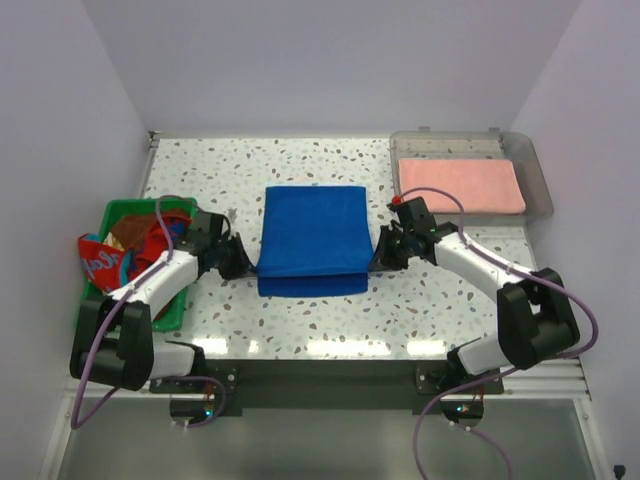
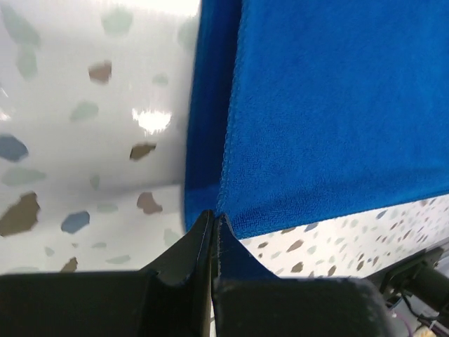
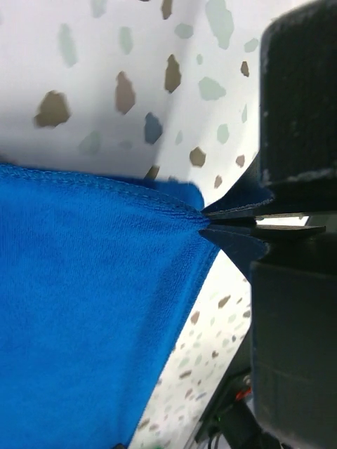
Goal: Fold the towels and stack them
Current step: Fold the towel
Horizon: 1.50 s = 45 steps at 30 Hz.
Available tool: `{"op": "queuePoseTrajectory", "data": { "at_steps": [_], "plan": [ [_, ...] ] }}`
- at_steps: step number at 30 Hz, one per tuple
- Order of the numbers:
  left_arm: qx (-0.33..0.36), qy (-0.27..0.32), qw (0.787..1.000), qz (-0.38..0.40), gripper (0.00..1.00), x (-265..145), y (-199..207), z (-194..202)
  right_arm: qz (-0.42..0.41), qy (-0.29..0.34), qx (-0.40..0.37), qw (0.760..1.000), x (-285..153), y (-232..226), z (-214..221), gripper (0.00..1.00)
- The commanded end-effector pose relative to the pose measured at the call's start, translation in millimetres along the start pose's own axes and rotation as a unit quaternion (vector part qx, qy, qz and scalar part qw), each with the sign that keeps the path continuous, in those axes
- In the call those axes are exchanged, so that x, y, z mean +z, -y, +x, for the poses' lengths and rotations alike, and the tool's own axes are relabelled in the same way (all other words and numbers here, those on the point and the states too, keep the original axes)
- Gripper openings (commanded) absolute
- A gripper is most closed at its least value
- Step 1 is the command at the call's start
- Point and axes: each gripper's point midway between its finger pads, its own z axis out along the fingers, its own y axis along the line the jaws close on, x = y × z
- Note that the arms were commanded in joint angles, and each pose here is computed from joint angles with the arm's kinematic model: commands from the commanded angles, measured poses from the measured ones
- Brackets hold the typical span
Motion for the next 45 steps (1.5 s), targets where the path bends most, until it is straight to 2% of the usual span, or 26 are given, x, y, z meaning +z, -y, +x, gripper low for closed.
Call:
{"op": "queuePoseTrajectory", "data": {
  "at_steps": [1,6,10,18,22,25,32,38,45],
  "plan": [
    [0.008,0.013,1.000,-0.006,0.00,13.1,-7.4,10.4,0.017,0.028,0.008,0.999,13.4,15.2,-3.6,0.00],
    [0.021,-0.001,1.000,-0.023,0.00,25.0,-12.4,28.9,0.031,0.018,0.007,0.999,26.8,27.7,3.5,0.00],
    [0.022,0.001,0.999,-0.034,0.00,23.6,-14.5,28.6,0.034,0.009,0.007,0.999,31.0,30.9,8.1,0.00],
    [0.043,0.062,0.996,-0.051,0.00,-14.6,12.8,-21.9,0.023,0.039,-0.011,0.999,-6.3,2.7,-20.8,0.00],
    [0.046,0.078,0.994,-0.062,0.00,-39.5,16.4,-27.0,0.016,0.048,-0.019,0.999,-27.8,-7.1,-20.7,0.00],
    [0.046,0.071,0.995,-0.051,0.00,-44.5,14.6,-14.1,0.010,0.038,-0.020,0.999,-30.8,-6.8,-6.9,0.00],
    [0.029,0.012,0.999,-0.044,0.00,-16.4,-18.0,43.6,0.016,-0.017,-0.007,1.000,1.3,20.4,48.3,0.00],
    [0.028,-0.006,0.998,-0.049,0.00,3.3,-30.3,61.6,0.031,-0.024,-0.004,0.999,25.4,37.7,56.7,0.00],
    [0.025,-0.012,0.998,-0.059,0.00,5.2,-36.7,68.4,0.045,-0.038,0.001,0.998,32.3,45.7,63.1,0.00]
  ]
}}
